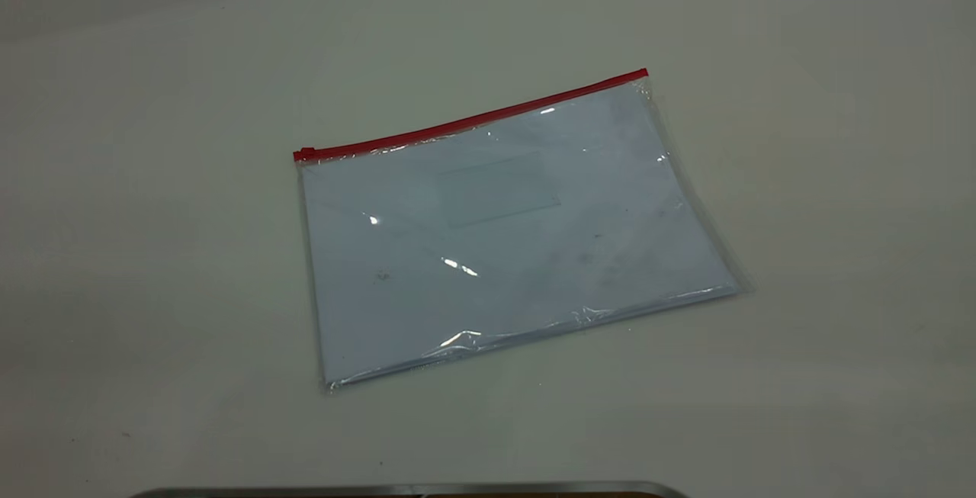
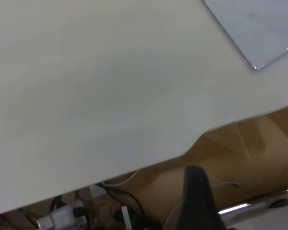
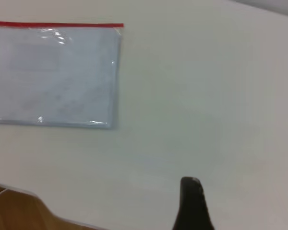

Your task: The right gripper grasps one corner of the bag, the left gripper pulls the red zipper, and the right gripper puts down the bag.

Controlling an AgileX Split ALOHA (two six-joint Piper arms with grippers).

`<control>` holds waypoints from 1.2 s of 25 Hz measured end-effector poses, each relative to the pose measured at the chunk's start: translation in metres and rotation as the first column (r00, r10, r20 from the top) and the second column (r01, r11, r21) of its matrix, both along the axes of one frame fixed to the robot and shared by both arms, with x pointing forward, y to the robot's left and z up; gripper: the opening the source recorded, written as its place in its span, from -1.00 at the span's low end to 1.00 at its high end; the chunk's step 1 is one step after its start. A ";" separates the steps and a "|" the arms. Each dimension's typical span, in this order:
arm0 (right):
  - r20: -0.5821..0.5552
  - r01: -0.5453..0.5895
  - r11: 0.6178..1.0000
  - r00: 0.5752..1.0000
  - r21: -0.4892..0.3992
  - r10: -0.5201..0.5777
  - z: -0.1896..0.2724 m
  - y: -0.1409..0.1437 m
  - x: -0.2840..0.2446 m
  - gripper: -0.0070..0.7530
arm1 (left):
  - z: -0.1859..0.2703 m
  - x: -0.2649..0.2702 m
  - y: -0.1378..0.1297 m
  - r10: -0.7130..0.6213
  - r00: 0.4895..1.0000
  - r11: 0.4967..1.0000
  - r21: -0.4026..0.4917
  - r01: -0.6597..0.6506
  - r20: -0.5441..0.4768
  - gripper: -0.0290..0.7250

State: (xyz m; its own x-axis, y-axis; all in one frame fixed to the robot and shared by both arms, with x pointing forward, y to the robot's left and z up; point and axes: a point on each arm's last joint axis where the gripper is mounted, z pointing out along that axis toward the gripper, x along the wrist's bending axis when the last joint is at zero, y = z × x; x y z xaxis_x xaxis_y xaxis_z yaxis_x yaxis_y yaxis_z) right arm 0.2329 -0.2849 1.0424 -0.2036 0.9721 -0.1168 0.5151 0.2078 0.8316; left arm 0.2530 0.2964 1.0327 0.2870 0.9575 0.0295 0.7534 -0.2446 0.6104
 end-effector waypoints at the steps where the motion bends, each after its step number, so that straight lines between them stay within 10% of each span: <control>1: 0.000 0.012 1.000 1.000 0.004 -0.012 0.000 -0.001 0.000 0.53 | 0.000 0.000 0.000 0.000 1.000 1.000 0.000 0.000 0.000 0.63; 30: 0.001 0.041 0.999 0.999 0.014 -0.041 0.000 -0.002 0.000 0.53 | 0.000 -0.001 0.002 0.065 0.998 0.998 -0.017 -0.065 0.015 0.63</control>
State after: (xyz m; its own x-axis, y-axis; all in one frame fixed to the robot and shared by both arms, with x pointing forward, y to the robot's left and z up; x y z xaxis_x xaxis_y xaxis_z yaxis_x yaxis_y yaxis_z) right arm 0.2334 -0.2873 1.0422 -0.1639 0.9811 -0.1032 0.5219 0.1750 0.8349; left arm 0.2521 0.2985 1.0330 0.2237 0.9745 0.0171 0.7580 -0.1850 0.6255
